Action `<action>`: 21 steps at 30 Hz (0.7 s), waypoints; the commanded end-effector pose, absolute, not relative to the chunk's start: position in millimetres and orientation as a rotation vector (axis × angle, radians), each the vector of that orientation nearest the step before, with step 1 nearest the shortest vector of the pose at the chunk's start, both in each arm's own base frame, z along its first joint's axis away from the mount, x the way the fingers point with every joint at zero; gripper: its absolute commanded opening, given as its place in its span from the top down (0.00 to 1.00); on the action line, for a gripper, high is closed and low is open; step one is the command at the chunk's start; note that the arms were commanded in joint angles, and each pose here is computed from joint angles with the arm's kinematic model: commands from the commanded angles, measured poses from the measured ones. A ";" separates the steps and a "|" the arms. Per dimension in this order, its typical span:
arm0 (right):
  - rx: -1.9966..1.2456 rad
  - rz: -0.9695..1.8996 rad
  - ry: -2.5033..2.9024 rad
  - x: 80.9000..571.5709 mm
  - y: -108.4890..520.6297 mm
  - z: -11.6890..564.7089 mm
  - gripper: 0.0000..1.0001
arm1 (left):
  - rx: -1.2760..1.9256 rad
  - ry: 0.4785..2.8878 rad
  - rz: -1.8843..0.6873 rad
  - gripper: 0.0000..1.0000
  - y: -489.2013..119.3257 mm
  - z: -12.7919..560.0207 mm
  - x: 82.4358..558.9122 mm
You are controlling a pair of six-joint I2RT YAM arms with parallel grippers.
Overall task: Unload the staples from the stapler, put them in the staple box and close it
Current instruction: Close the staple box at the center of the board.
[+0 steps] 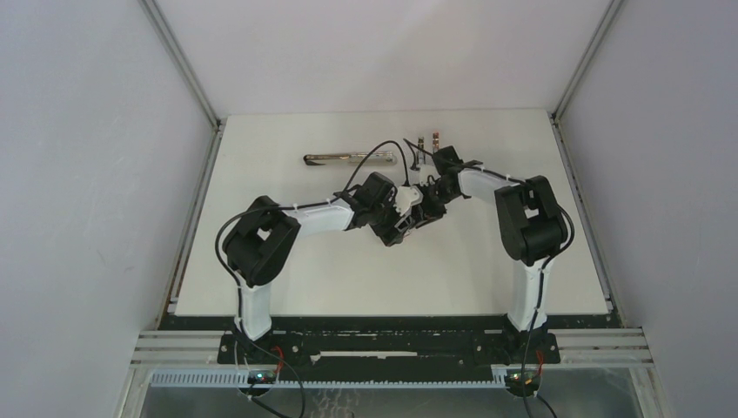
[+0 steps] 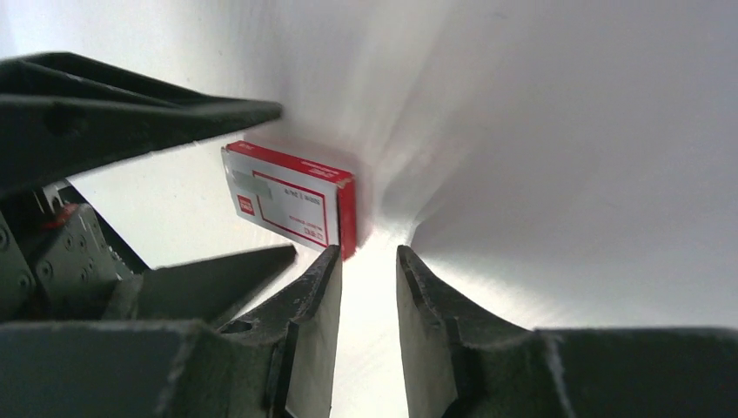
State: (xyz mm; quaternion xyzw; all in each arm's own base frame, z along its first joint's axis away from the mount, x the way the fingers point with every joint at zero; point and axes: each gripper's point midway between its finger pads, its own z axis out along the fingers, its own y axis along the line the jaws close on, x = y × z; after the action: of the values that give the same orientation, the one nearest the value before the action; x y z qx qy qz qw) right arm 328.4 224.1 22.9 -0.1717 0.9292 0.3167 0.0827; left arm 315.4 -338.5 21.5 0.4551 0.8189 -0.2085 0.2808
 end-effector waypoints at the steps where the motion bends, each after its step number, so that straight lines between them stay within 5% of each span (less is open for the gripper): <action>1: -0.529 0.866 2.670 345.1 205.3 54.3 0.70 | 1.284 2.278 -0.458 0.26 -306.0 15.2 305.0; 21: -0.283 0.718 2.530 385.0 123.8 103.8 0.69 | 1.311 2.305 -0.535 0.52 -319.6 11.2 299.6</action>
State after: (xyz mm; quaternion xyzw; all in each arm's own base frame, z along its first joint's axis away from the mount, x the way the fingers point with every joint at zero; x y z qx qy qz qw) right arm 378.4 125.5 82.1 -0.0960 0.9387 0.2571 0.2085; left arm 315.3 -319.6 19.1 0.4687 0.8258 -0.1754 0.2600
